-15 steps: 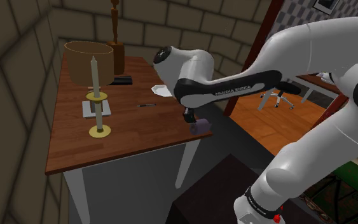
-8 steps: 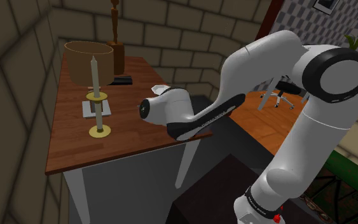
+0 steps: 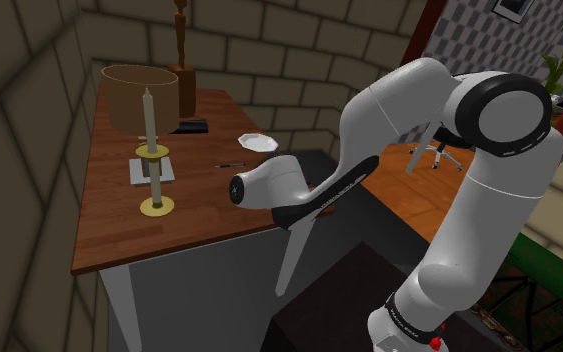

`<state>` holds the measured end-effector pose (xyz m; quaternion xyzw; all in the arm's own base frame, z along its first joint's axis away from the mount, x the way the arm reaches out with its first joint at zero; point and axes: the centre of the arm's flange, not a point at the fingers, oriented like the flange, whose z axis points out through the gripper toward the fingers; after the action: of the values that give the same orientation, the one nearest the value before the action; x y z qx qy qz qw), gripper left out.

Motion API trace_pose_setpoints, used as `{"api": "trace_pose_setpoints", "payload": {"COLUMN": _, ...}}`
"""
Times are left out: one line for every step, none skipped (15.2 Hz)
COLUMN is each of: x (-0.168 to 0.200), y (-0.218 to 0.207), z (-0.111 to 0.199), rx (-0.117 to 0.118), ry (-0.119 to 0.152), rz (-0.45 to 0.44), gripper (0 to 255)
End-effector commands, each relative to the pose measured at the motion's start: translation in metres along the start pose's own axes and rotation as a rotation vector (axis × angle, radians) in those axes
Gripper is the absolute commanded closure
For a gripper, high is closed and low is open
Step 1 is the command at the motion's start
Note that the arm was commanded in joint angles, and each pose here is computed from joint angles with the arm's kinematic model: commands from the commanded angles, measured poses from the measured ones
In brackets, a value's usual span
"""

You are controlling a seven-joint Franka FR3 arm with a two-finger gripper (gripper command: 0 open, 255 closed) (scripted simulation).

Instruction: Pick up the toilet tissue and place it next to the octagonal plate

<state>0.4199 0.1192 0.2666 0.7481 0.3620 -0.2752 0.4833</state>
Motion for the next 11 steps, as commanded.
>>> {"api": "trace_pose_setpoints", "payload": {"x": 0.0012, "y": 0.0003, "z": 0.008, "rx": 0.0, "ry": 0.0, "rz": 0.0, "gripper": 0}}
{"api": "trace_pose_setpoints", "payload": {"x": 0.0012, "y": 0.0003, "z": 0.008, "rx": 0.0, "ry": 0.0, "rz": 0.0, "gripper": 0}}
{"api": "trace_pose_setpoints", "payload": {"x": 0.0012, "y": 0.0003, "z": 0.008, "rx": 0.0, "ry": 0.0, "rz": 0.0, "gripper": 0}}
{"api": "trace_pose_setpoints", "payload": {"x": 0.0012, "y": 0.0003, "z": 0.008, "rx": 0.0, "ry": 0.0, "rz": 0.0, "gripper": 0}}
{"api": "trace_pose_setpoints", "payload": {"x": 0.0012, "y": 0.0003, "z": 0.008, "rx": 0.0, "ry": 0.0, "rz": 0.0, "gripper": 0}}
{"api": "trace_pose_setpoints", "payload": {"x": 0.0012, "y": 0.0003, "z": 0.008, "rx": 0.0, "ry": 0.0, "rz": 0.0, "gripper": 0}}
{"api": "trace_pose_setpoints", "payload": {"x": 0.0012, "y": 0.0003, "z": 0.0079, "rx": 0.0, "ry": 0.0, "rz": 0.0, "gripper": 0}}
{"api": "trace_pose_setpoints", "payload": {"x": 0.0012, "y": 0.0003, "z": 0.008, "rx": 0.0, "ry": 0.0, "rz": 0.0, "gripper": 0}}
{"api": "trace_pose_setpoints", "payload": {"x": 0.0012, "y": 0.0003, "z": 0.008, "rx": 0.0, "ry": 0.0, "rz": 0.0, "gripper": 255}}
{"api": "trace_pose_setpoints", "payload": {"x": 0.0012, "y": 0.0003, "z": 0.008, "rx": 0.0, "ry": 0.0, "rz": 0.0, "gripper": 255}}
{"api": "trace_pose_setpoints", "payload": {"x": 0.0012, "y": 0.0003, "z": 0.008, "rx": 0.0, "ry": 0.0, "rz": 0.0, "gripper": 255}}
